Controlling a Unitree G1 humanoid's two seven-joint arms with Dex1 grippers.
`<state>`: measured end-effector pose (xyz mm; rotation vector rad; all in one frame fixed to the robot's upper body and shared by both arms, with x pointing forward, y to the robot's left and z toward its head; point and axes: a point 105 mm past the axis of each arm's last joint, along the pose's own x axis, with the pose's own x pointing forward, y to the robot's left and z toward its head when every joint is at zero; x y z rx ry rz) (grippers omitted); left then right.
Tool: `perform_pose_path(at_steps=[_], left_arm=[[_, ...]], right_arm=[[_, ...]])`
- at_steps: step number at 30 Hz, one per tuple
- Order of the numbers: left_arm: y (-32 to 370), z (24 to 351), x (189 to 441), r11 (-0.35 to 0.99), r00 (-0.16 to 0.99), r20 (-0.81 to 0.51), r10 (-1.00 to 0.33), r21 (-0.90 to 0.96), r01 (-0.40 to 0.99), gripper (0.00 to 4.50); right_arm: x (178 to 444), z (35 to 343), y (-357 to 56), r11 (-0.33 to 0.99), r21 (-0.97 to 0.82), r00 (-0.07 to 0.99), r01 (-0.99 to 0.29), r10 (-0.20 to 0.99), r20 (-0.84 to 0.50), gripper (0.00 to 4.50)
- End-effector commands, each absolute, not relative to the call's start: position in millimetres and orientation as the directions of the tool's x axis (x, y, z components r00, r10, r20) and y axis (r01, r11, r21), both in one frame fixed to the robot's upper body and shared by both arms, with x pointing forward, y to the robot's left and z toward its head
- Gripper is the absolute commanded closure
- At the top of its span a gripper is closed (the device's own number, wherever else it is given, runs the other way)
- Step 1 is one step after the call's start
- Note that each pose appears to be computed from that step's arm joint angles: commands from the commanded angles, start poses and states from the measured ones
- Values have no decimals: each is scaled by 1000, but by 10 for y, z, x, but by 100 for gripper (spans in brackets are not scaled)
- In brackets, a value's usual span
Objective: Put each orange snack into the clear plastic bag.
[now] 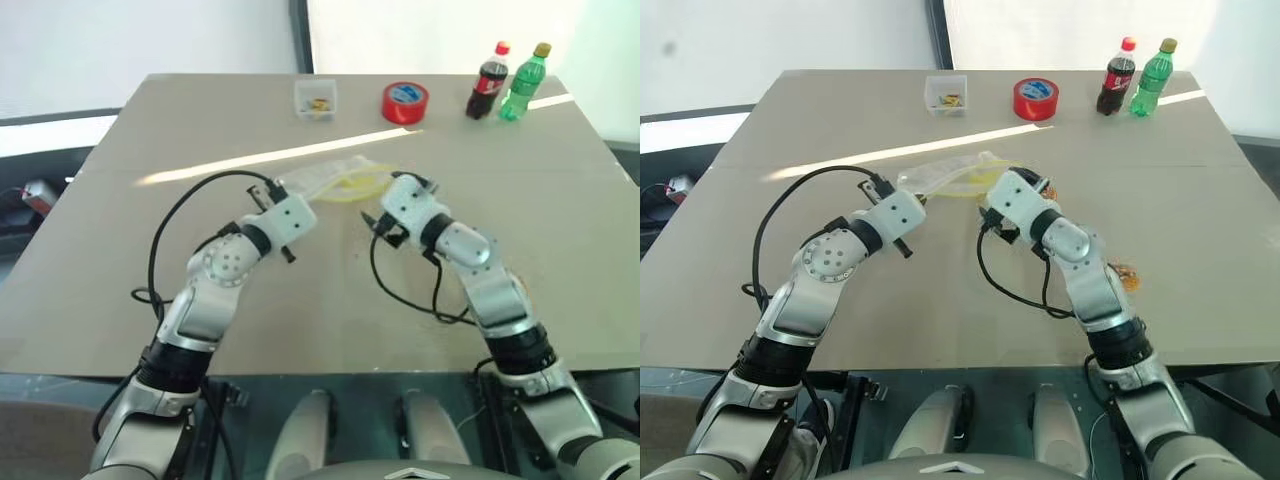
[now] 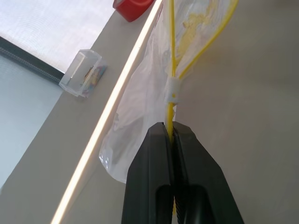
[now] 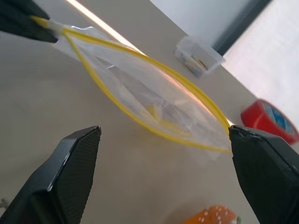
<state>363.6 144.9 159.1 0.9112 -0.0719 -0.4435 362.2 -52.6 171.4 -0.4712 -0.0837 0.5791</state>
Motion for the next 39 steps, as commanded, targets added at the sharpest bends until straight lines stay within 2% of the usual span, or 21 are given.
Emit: perform_pose_path(at_steps=[1, 4, 9, 14, 18, 21, 24, 29, 34, 39], left_arm=[[1456, 1713, 3654, 542, 919, -78, -385, 787, 294, 450], [1432, 1714, 3650, 544, 918, -75, -389, 786, 295, 450], [1441, 1726, 3644, 543, 920, -73, -386, 788, 290, 450], [1480, 1722, 3627, 543, 925, -74, -373, 791, 283, 450], [1491, 1715, 3616, 548, 928, -73, -366, 789, 279, 450], [1490, 1709, 3612, 551, 929, -72, -364, 787, 277, 450], [1486, 1702, 3617, 553, 928, -72, -365, 785, 278, 450], [1468, 1684, 3628, 554, 926, -72, -369, 783, 282, 450], [1442, 1670, 3636, 557, 924, -71, -377, 779, 287, 450], [1414, 1656, 3644, 561, 921, -70, -383, 774, 292, 450]], right_arm=[[3706, 1732, -715, 866, -294, 912, -405, 404, -66, 3], [3841, 1595, -802, 919, -233, 946, -318, 293, -138, 3], [4036, 1503, -859, 970, -125, 961, -208, 179, -210, 3], [4131, 1487, -831, 979, -95, 959, -183, 157, -235, 3], [4108, 1432, -769, 968, -122, 951, -219, 183, -249, 112], [4087, 1414, -755, 965, -117, 946, -233, 197, -256, 267], [4085, 1484, -771, 963, -130, 952, -237, 204, -228, 388], [4031, 1762, -723, 935, -144, 943, -325, 308, -129, 388], [3903, 1936, -718, 914, 6, 907, -405, 403, -120, 388], [3749, 2034, -533, 838, 201, 836, -507, 535, -123, 388]])
